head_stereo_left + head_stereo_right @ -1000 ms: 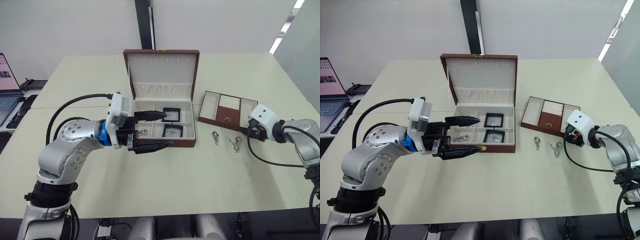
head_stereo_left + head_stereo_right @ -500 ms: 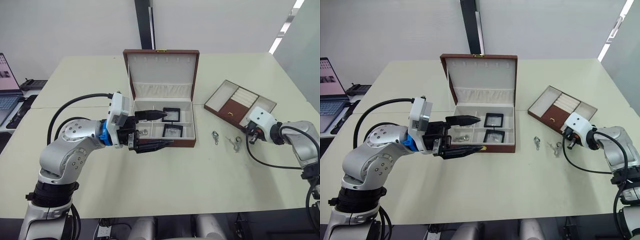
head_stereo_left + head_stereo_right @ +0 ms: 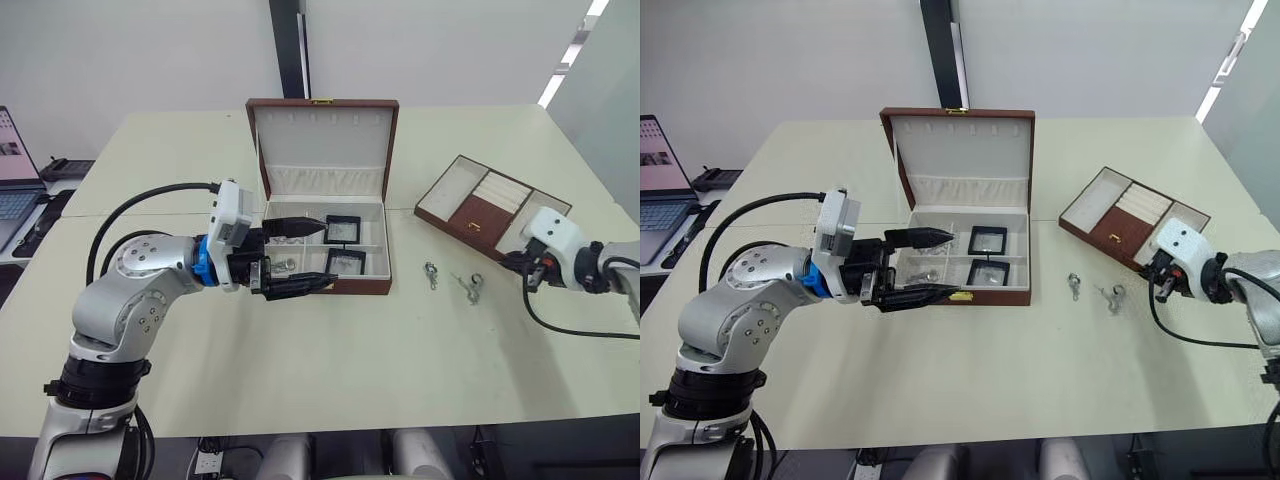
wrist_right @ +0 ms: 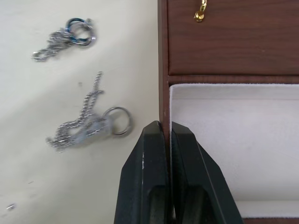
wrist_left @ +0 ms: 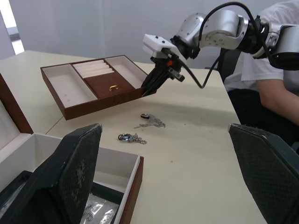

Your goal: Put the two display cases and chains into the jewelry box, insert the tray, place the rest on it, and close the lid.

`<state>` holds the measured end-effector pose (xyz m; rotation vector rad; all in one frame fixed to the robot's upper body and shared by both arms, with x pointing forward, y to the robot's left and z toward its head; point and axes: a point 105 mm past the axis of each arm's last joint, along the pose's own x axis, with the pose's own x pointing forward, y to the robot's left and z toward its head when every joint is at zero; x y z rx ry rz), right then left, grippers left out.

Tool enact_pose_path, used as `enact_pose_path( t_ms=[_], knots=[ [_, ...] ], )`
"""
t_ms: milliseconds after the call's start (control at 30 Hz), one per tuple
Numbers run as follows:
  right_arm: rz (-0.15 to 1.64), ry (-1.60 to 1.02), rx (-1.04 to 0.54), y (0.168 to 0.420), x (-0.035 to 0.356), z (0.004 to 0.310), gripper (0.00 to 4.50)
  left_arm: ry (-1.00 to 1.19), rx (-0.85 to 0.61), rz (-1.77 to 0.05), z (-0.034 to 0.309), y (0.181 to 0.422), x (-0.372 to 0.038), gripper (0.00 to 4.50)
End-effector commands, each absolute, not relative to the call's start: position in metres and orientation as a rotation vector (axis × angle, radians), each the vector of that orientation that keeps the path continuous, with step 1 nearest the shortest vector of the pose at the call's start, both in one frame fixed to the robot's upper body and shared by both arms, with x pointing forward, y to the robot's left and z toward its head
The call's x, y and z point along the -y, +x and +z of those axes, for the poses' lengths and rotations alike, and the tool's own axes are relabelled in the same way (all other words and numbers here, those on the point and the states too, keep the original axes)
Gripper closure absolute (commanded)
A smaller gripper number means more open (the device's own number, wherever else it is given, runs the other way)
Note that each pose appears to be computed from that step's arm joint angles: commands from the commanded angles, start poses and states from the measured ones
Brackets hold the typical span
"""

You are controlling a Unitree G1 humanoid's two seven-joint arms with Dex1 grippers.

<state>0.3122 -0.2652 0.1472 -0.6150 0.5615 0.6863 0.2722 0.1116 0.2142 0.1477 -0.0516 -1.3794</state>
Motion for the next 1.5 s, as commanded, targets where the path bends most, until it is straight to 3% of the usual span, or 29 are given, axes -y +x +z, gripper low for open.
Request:
enact_pose_path(
  t_ms=[33,367,633,800,1300,1500],
  knots=[
    [0.737,-0.631,-0.53,0.29,0.257,0.176,4.47,0.188,0.063,-1.349,0.223,0.273,-0.126,0.0],
    [0.91,-0.696,-0.584,0.231,0.232,0.195,4.47,0.262,0.006,-1.21,0.223,0.278,-0.172,0.0],
    [1.061,-0.776,-0.562,0.219,0.203,0.207,4.47,0.294,-0.042,-1.194,0.219,0.27,-0.186,0.0],
    [1.14,-0.781,-0.48,0.236,0.168,0.211,4.47,0.321,-0.059,-1.153,0.216,0.271,-0.196,0.0],
    [1.191,-0.832,-0.451,0.297,0.105,0.196,4.47,0.403,-0.13,-1.081,0.208,0.269,-0.226,0.0],
    [1.226,-0.858,-0.44,0.308,0.089,0.188,4.47,0.411,-0.139,-1.078,0.204,0.267,-0.231,0.0]
  ],
)
